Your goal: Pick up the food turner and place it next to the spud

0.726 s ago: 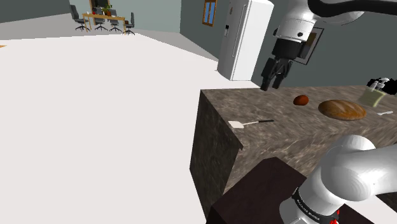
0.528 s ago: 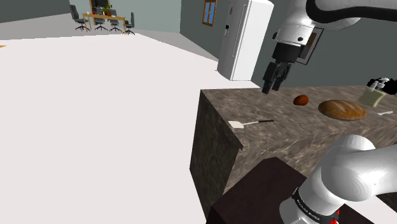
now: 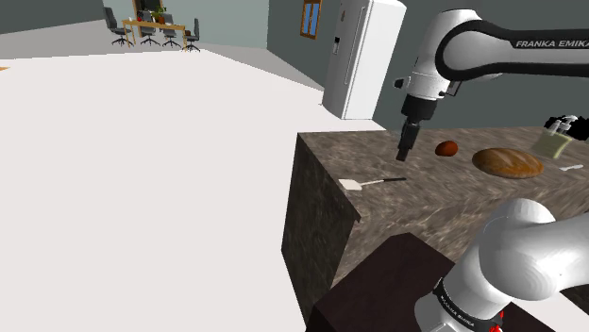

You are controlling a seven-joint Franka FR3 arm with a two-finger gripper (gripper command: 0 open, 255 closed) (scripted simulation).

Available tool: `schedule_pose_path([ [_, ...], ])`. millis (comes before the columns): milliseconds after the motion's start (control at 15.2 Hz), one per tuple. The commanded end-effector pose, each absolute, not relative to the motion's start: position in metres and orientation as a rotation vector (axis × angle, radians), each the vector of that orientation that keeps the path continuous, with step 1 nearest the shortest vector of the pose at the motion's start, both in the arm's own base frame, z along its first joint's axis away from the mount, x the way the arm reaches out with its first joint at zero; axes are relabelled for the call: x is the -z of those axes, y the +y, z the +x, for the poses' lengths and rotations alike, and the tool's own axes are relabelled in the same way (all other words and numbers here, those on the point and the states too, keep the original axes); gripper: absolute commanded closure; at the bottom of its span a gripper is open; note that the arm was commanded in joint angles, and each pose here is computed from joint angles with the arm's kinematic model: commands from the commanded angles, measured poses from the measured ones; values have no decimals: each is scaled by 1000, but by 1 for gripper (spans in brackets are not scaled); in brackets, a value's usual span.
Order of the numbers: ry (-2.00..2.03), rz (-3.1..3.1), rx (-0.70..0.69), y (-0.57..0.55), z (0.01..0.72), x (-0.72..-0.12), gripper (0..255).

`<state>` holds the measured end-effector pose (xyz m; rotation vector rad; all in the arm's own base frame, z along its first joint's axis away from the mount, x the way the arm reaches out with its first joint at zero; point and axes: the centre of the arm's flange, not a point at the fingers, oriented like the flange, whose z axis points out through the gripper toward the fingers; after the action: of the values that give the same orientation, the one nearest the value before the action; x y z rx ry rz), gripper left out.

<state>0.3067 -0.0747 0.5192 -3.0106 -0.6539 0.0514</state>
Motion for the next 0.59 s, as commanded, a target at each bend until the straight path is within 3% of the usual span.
schedule_pose_path([
  [0,-820,-2985,-56,-86,314,-498,0],
  [528,-1414,-2811,-76,-138,354,-423,0],
])
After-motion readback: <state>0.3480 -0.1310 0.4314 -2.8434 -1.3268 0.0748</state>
